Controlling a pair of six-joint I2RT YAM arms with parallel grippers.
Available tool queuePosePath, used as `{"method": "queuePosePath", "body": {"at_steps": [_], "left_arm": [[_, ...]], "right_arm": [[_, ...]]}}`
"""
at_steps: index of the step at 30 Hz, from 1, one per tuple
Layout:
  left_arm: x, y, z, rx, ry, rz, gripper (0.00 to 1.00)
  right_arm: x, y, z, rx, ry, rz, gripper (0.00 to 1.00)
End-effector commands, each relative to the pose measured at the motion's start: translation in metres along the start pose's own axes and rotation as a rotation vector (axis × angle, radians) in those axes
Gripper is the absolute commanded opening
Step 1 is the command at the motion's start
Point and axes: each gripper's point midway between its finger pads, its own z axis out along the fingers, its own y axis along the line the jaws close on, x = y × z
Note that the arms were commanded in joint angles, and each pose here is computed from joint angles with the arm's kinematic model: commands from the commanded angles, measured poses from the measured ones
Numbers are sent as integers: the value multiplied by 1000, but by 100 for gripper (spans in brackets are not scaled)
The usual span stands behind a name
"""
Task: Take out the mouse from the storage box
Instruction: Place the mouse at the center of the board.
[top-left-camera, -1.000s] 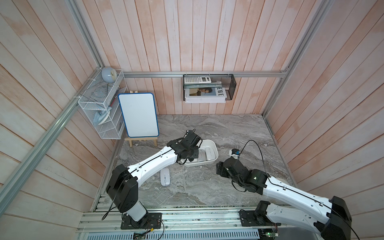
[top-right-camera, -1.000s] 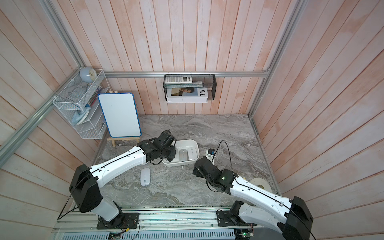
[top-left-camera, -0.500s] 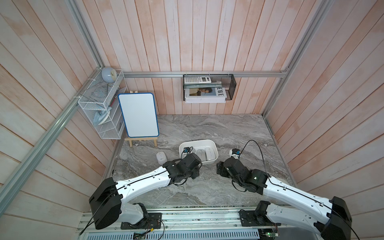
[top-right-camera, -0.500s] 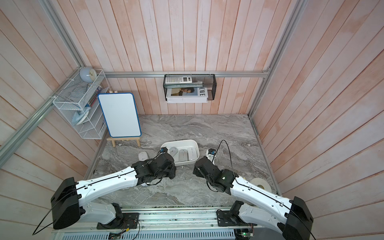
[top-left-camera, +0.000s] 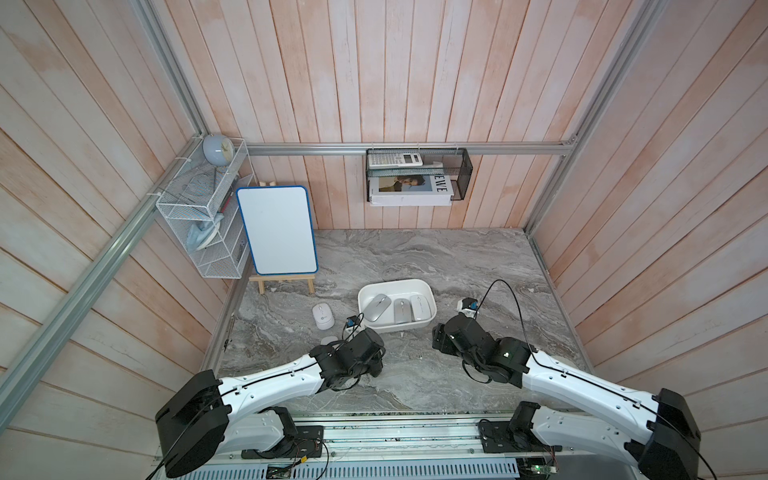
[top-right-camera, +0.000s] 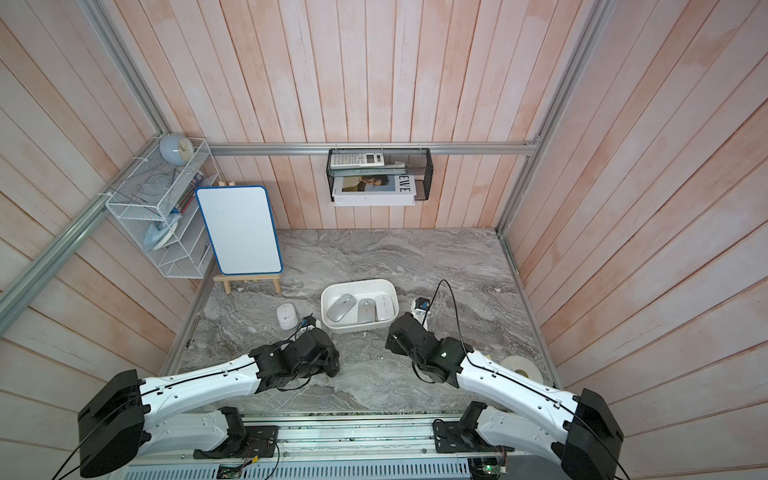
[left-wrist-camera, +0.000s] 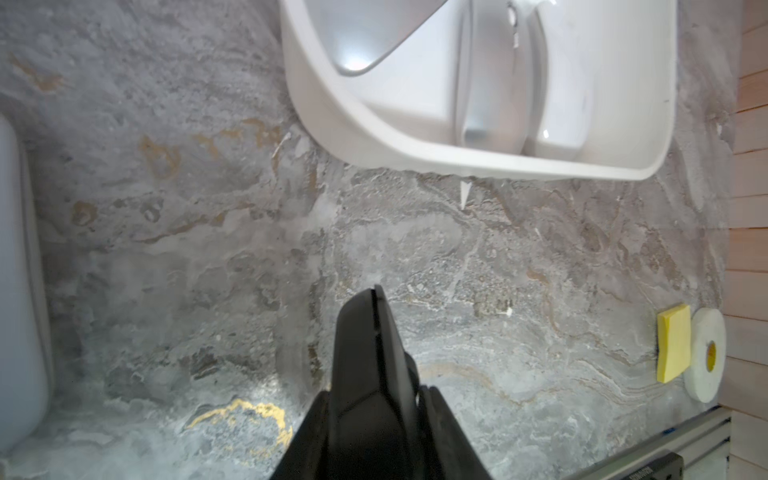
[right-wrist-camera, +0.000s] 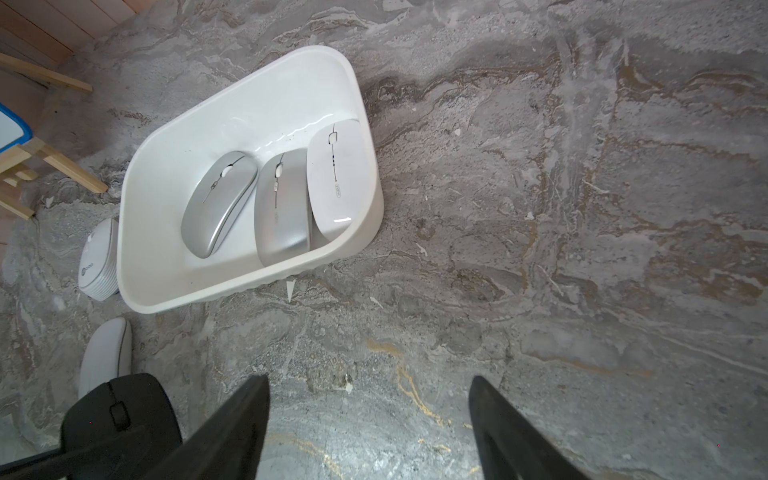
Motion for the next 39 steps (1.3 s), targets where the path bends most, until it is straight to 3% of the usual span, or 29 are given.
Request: {"method": "queuePosePath", "body": {"at_steps": [1,14,18,26,36,39], "left_arm": [[1,-8,3,80,-4,-76,17],[22,14,28,131,63,-191,22],[24,22,32,128,71,-212,35],[23,33,37,127,81,-251,38],[22,42,37,104,77,-260,54],[20,48,34,65,62,-248,64]], "right_arm": [[-4,4,0,5,3,-9,79],[-1,8,6,7,26,0,79],[0,10,7,5,32,5,78],[5,14,13,6,57,18,78],[5,17,15,6,63,18,78],[4,17,14,5,61,16,77]]}}
